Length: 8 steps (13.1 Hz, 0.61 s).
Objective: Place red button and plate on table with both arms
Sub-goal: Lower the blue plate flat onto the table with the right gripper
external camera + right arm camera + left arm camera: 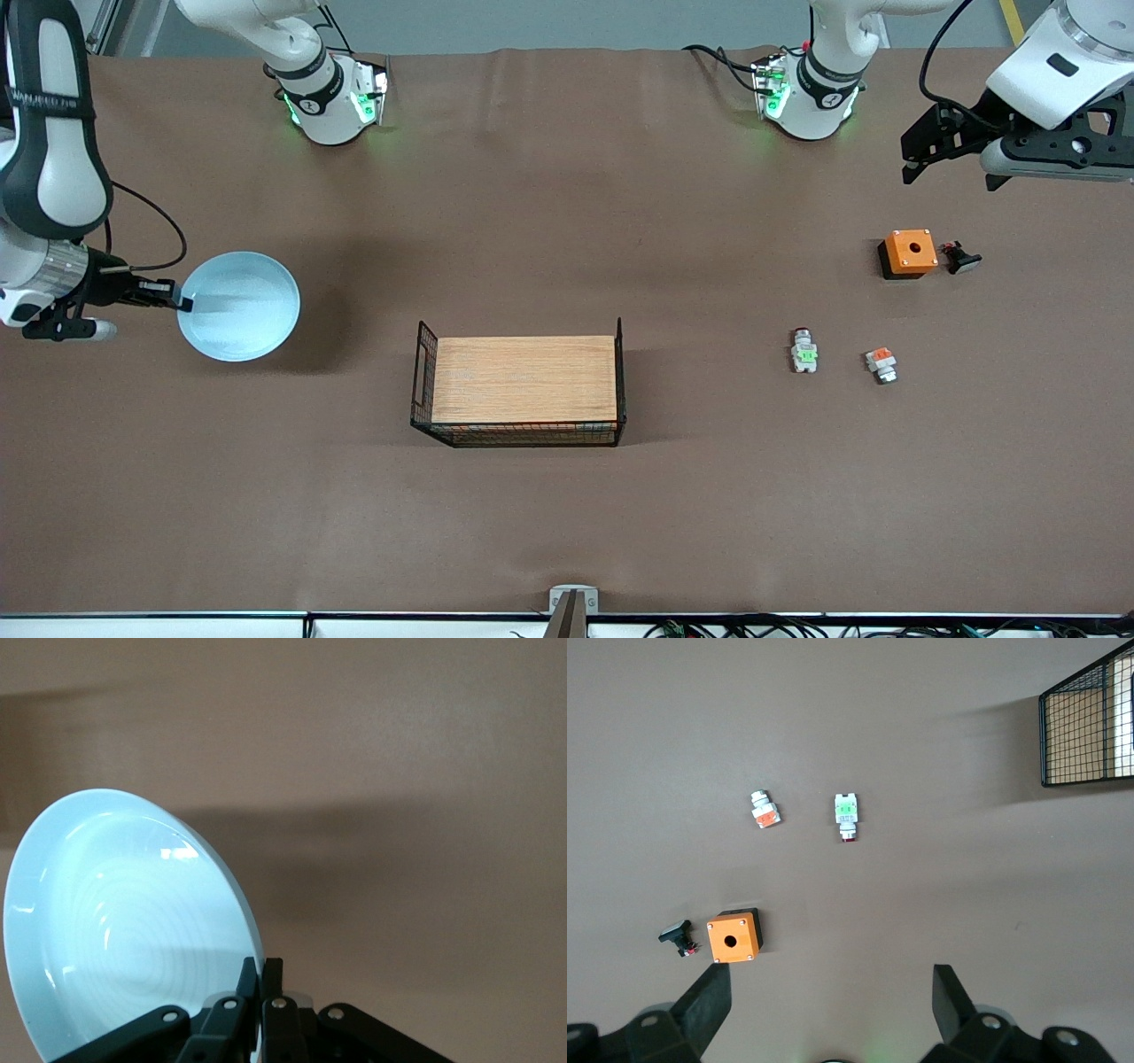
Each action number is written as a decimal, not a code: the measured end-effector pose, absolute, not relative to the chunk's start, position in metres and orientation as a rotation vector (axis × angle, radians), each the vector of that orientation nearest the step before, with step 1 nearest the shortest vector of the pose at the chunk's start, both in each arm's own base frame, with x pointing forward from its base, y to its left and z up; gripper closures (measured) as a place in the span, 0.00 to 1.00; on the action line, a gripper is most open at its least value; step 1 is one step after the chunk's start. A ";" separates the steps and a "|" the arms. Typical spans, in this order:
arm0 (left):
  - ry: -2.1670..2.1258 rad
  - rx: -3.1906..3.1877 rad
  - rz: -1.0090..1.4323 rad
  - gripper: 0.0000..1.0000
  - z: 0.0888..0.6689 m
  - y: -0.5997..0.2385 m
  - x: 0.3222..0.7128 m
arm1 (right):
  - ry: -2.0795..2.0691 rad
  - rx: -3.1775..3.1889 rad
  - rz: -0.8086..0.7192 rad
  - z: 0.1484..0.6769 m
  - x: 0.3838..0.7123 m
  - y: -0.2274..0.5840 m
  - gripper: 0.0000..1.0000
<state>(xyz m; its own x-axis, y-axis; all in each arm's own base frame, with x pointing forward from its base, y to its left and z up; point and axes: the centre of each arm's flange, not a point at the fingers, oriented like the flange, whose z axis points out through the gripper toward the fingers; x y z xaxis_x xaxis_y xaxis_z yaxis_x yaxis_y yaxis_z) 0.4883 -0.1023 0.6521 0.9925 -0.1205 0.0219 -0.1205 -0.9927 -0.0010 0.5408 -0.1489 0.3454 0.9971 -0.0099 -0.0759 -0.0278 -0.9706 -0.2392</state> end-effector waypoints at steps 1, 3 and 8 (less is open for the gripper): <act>-0.190 3.135 0.034 0.00 0.652 -0.102 0.488 | -0.001 -2.876 0.094 0.326 0.541 -0.159 0.96; -0.190 3.135 0.033 0.00 0.652 -0.103 0.488 | -0.062 -2.843 0.071 0.291 0.540 -0.175 0.96; -0.187 3.136 0.031 0.00 0.651 -0.103 0.488 | -0.144 -2.799 0.016 0.238 0.539 -0.185 0.96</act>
<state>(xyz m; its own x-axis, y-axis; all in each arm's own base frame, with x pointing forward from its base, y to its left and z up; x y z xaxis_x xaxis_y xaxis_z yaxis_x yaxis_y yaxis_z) 0.4880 -0.1026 0.6511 0.9927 -0.1189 0.0198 -0.1189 -0.9929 -0.0011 0.5389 -0.1847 0.2379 0.9948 0.1018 0.0060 0.0980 -0.9379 -0.3327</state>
